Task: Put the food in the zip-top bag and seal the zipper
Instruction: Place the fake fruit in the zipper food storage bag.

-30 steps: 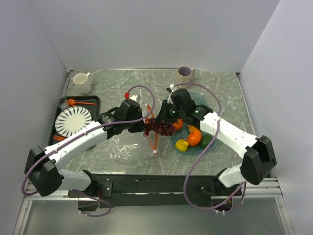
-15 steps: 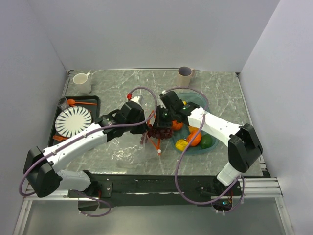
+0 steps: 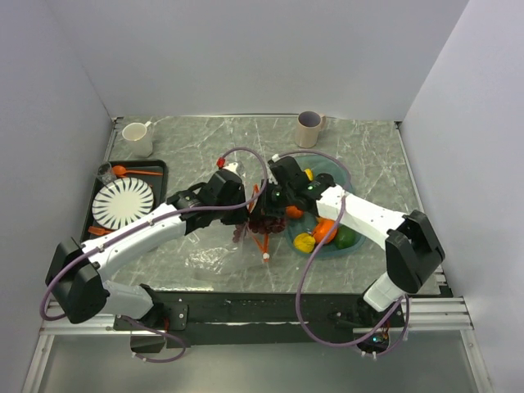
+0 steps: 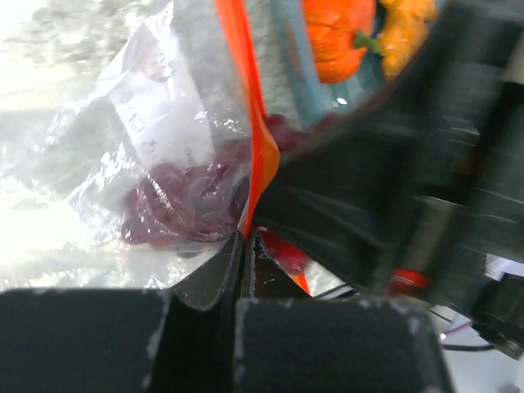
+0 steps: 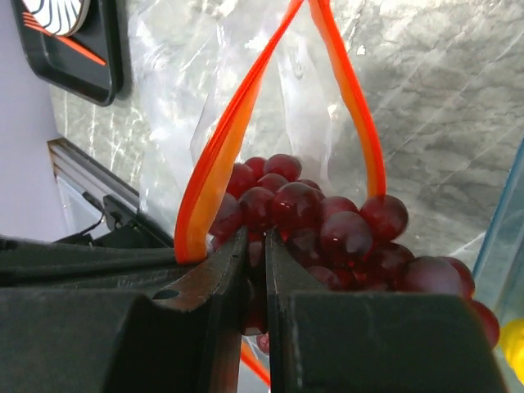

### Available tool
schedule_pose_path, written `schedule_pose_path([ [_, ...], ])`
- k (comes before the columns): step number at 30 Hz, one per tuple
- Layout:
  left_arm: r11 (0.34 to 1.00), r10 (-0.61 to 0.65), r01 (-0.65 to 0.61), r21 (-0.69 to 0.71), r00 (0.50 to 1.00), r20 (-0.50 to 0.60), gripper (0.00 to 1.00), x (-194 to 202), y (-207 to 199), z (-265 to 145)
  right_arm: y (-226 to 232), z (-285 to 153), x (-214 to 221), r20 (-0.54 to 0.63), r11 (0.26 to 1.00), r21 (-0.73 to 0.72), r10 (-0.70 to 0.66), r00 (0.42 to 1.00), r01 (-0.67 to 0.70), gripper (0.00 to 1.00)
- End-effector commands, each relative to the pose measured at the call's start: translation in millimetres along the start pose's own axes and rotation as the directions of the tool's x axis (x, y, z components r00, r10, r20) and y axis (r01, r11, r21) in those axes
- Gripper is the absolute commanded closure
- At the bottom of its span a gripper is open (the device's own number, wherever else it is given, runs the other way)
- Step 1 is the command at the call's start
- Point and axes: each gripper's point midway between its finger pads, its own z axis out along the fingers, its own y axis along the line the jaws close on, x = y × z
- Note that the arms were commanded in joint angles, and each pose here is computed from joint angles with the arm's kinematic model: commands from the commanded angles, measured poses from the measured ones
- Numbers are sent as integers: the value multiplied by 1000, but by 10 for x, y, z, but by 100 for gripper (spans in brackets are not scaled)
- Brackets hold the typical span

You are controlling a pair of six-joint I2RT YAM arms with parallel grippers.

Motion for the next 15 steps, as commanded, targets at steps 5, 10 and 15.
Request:
schedule_pose_path([
  [5, 993, -31, 23, 116, 997, 65, 99, -153, -280, -94, 235, 247, 2, -10, 996, 18, -93, 996, 93, 88],
  [10, 999, -43, 43, 4, 998, 49, 99, -66, -52, 6, 274, 179, 0, 46, 994, -25, -108, 993, 109, 63],
  [15, 995, -45, 48, -86, 998, 35, 99, 55, 184, 61, 279, -170, -163, 159, 991, 11, -132, 978, 132, 32],
])
